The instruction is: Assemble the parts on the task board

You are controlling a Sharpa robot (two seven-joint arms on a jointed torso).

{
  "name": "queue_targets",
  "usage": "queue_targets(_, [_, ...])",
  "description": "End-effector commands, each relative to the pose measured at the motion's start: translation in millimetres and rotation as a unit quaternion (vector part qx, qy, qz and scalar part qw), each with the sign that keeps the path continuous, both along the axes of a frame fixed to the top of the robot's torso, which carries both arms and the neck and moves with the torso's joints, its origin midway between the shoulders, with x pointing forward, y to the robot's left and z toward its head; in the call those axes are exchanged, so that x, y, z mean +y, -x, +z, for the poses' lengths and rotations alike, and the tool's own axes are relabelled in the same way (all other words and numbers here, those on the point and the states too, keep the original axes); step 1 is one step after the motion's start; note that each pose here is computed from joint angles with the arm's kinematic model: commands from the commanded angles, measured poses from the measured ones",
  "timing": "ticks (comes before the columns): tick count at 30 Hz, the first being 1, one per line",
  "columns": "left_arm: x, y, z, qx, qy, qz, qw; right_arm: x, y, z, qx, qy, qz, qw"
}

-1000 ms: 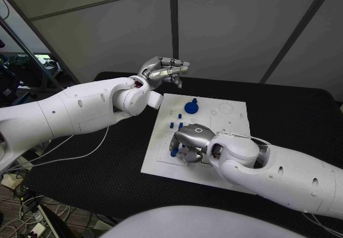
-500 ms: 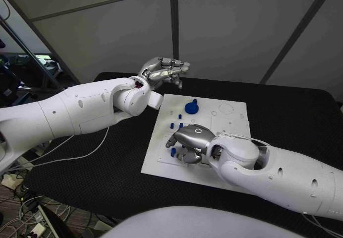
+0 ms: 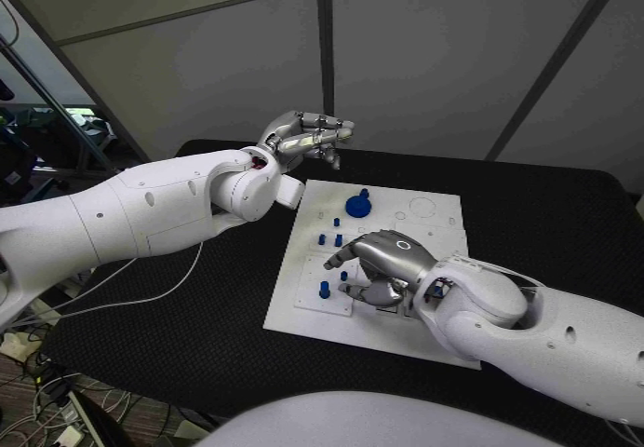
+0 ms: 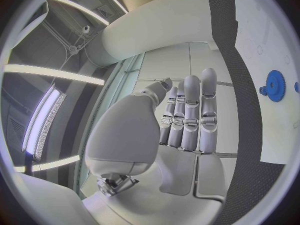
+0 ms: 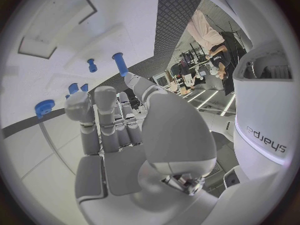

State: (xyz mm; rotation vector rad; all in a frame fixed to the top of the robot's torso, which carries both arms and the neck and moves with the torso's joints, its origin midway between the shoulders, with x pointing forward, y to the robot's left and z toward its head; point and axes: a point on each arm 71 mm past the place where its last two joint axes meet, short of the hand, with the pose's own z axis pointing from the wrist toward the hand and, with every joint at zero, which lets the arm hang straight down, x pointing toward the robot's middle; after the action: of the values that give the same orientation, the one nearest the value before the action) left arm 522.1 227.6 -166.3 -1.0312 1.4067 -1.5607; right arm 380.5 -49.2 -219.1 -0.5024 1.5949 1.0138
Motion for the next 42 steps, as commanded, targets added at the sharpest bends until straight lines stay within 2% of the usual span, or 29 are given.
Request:
queue_targets(1, [1.2, 0.0, 0.7, -0.001, 0.002, -0.004, 1.0, -26, -9.7, 14.4, 0.046, -0.089, -0.053, 0.994])
queue_targets(2, [1.8, 0.0, 0.6, -0.001, 0.002, -0.003, 1.0, -35, -13.1, 16.0, 0.06, -0.098, -0.071, 0.991])
queue_targets(4, [3.0, 0.0, 0.3, -0.001, 0.001, -0.002, 1.0, -65, -22.3, 19.4, 0.097, -0.115, -0.126, 0.981])
queue_targets(9, [4.8, 0.1, -0.4, 0.0, -0.001, 0.001, 1.0, -122, -30.4, 18.0, 0.153, -0.114, -0.223, 0.956])
queue_targets(11, [4.9, 0.3, -1.3, 0.0, -0.001, 0.001, 1.0, -140, -30.5, 16.9, 0.164, -0.108, -0.253, 0.947])
queue_targets(16, [5.6, 1.2, -3.8, 0.004, -0.001, 0.001, 1.0, -168, -27.2, 14.0, 0.168, -0.082, -0.301, 0.935])
queue_targets(22, [6.2, 2.3, -5.2, 0.006, -0.001, 0.001, 1.0, -184, -17.1, 5.2, 0.167, -0.029, -0.332, 0.928])
queue_targets(25, [7.2, 2.7, -5.7, 0.007, -0.001, 0.002, 1.0, -187, -9.7, -3.1, 0.171, -0.004, -0.346, 0.923])
queue_targets(32, [8.3, 3.2, -5.6, 0.006, -0.001, 0.003, 1.0, -184, -1.4, -18.6, 0.18, 0.023, -0.36, 0.915])
queue_targets(42, [11.5, 4.1, -5.1, 0.005, -0.002, 0.006, 1.0, -167, 6.4, -33.0, 0.177, 0.042, -0.346, 0.92])
